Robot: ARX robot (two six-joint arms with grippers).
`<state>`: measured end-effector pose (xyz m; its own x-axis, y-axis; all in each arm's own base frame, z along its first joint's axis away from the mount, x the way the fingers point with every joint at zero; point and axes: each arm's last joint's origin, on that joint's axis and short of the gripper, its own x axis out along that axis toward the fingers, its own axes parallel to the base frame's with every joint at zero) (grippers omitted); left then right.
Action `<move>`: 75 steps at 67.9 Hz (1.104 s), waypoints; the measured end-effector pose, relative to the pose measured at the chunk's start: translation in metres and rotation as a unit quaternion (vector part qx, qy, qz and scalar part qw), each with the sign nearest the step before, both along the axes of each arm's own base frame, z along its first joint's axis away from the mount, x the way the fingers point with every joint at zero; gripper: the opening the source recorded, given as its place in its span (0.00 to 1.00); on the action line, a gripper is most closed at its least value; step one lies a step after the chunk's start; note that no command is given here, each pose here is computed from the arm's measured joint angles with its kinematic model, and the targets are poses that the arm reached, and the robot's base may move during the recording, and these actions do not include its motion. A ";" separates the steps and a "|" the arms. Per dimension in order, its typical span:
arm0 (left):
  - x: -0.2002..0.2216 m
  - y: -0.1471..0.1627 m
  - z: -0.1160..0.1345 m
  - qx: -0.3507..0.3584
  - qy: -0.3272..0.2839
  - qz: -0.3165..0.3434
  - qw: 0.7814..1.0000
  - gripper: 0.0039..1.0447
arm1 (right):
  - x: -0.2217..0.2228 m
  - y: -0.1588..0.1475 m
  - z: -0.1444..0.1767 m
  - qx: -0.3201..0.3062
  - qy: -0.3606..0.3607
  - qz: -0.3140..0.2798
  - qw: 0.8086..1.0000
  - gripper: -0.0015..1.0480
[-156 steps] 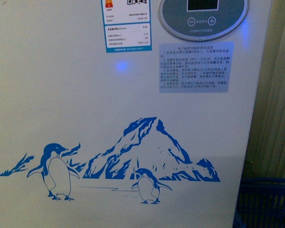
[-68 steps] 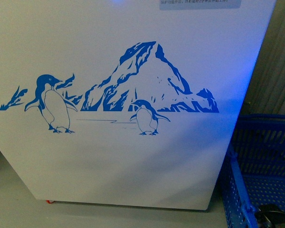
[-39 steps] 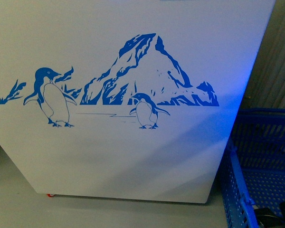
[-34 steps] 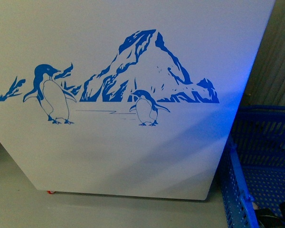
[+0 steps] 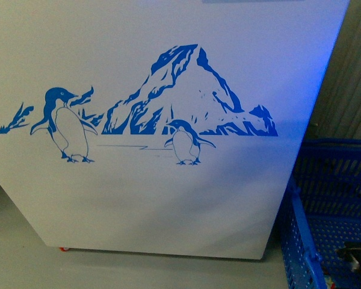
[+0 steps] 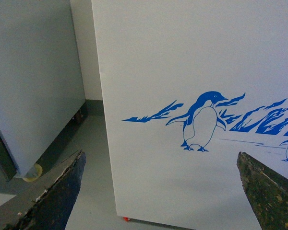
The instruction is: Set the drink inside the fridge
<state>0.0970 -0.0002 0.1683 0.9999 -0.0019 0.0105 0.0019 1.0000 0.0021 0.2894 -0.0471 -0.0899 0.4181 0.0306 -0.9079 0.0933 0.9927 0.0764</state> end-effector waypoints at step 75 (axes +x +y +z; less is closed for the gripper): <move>0.000 0.000 0.000 0.000 0.000 0.000 1.000 0.92 | -0.190 0.053 0.438 -0.060 -0.601 -0.104 0.790 0.29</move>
<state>0.0970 -0.0002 0.1683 0.9999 -0.0015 0.0105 0.0015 1.0000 0.0021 0.0994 0.0063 0.3483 0.9649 -0.2095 0.1581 0.1881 0.9721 0.1401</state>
